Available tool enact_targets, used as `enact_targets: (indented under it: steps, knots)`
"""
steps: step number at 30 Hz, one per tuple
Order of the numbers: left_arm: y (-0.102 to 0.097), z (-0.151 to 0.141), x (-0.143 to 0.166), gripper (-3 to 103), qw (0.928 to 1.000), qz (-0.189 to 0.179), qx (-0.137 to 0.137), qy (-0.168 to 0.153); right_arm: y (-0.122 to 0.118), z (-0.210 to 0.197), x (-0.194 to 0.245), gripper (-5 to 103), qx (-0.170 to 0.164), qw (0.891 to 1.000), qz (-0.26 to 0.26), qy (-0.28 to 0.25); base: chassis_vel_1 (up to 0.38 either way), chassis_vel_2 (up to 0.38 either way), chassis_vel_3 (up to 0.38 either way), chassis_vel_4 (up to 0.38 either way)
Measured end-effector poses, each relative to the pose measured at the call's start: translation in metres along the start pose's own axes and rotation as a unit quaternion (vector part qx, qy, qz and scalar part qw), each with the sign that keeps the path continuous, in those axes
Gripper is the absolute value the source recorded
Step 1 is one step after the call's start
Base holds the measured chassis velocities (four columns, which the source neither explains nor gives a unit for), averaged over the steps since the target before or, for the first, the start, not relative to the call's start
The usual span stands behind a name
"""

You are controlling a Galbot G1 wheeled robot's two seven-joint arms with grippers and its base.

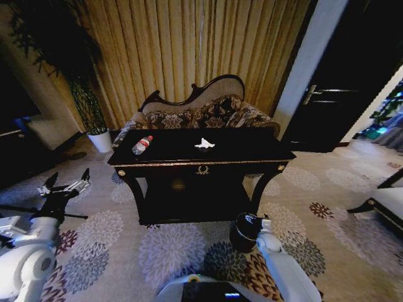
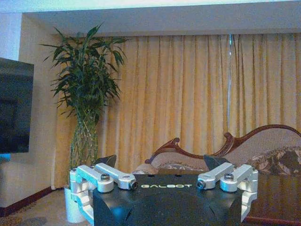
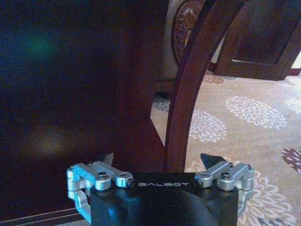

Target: Move to the front of the table and place the trash on the table into the trash bin.

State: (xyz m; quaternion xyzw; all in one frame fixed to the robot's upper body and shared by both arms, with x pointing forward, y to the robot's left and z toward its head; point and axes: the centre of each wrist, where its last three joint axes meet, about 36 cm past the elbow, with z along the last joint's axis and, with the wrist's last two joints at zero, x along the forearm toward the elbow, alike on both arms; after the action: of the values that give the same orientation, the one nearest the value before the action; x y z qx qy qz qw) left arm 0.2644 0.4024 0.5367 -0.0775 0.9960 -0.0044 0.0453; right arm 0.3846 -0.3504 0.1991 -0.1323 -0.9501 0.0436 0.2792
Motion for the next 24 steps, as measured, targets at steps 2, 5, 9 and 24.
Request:
enact_targets:
  steps: [2, 5, 9, 24]
  knots:
    - [0.0, 0.0, 0.0, 100, 1.0, 0.0, 0.0, 0.0, 0.0, 0.0, 0.0, 100, 0.0, 1.0, 0.0, 0.0, 0.0, 0.0, 0.0, 0.0]
    - [0.001, 0.001, 0.0, 100, 1.0, -0.001, 0.001, 0.001, -0.01, -0.005, 0.004, 100, -0.005, 1.0, 0.002, 0.003, 0.0, 0.0, 0.0, 0.0]
    - [0.003, 0.003, 0.001, 100, 1.0, -0.005, 0.002, 0.001, -0.02, -0.055, 0.025, 100, -0.018, 0.998, -0.008, -0.059, 0.0, 0.0, 0.0, 0.0]
    - [0.003, 0.002, 0.001, 100, 1.0, -0.004, 0.0, -0.001, -0.013, -0.096, 0.047, 100, -0.041, 0.992, -0.032, -0.114, 0.0, 0.0, 0.0, 0.0]
